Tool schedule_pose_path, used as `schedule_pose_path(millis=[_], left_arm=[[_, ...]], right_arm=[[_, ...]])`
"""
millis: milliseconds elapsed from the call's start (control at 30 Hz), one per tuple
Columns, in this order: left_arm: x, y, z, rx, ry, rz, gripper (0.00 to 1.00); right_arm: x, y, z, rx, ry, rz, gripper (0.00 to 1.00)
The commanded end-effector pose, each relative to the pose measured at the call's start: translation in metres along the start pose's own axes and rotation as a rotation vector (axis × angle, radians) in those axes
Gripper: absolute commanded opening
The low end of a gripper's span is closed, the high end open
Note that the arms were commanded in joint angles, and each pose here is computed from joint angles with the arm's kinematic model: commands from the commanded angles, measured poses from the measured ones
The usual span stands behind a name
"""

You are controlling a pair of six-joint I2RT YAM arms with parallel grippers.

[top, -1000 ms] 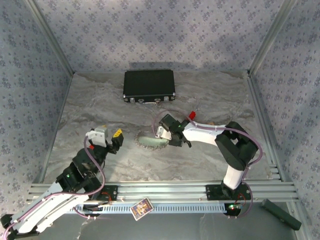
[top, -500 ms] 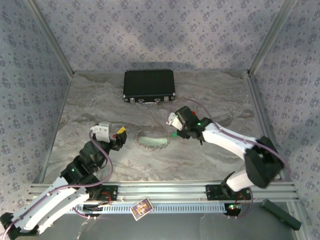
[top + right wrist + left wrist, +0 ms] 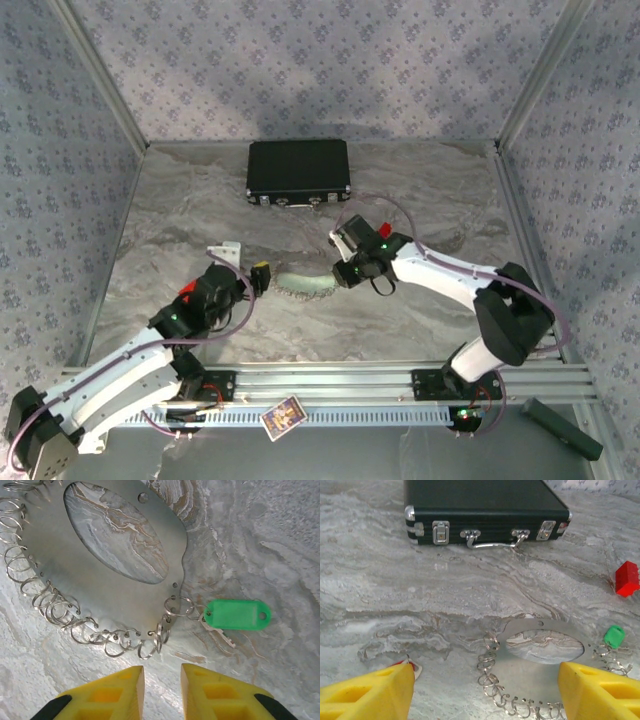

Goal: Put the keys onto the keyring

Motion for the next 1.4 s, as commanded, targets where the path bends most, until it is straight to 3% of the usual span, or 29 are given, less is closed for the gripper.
schedule_pose_path(millis=[0,200,467,967,1367], left_arm=[[-0.003,0.006,0.001,-0.004,-0.006,-0.078,0.75],[-0.001,0.005,0.005,-0.005,0.015,-0.086,0.75],[0.003,0.005,0.008,-0.006,0.032,-0.088,0.75],[0.007,0.006,0.011,-0.005,0.036,-0.105,0.75],[0.007,0.008,0.011,-0.003,0.036,-0.11,0.74]], right_arm=[[0.006,-0.003,0.007,0.146,0.016,0.054,0.27],[0.01,0.005,0.029,0.24,-0.019,-0.003,0.23],[0.014,0.031,0.034,0.228,-0.042,-0.036,0.2],[0.008,0.023,0.053,0.366,-0.092,-0.046,0.21],[0.006,0.023,0.049,0.373,-0.132,-0.044,0.24]])
Point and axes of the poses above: each hand's point on the last joint's axis, 136 mm out from that joint toward the fingers, its own z axis out along the fingers, its own x axis along the line the jaws close on, y = z × x, the point moved 10 cm from there along -z, back along the fingers, and after that the axes turned 12 degrees about -z, right-handed, at the moved point
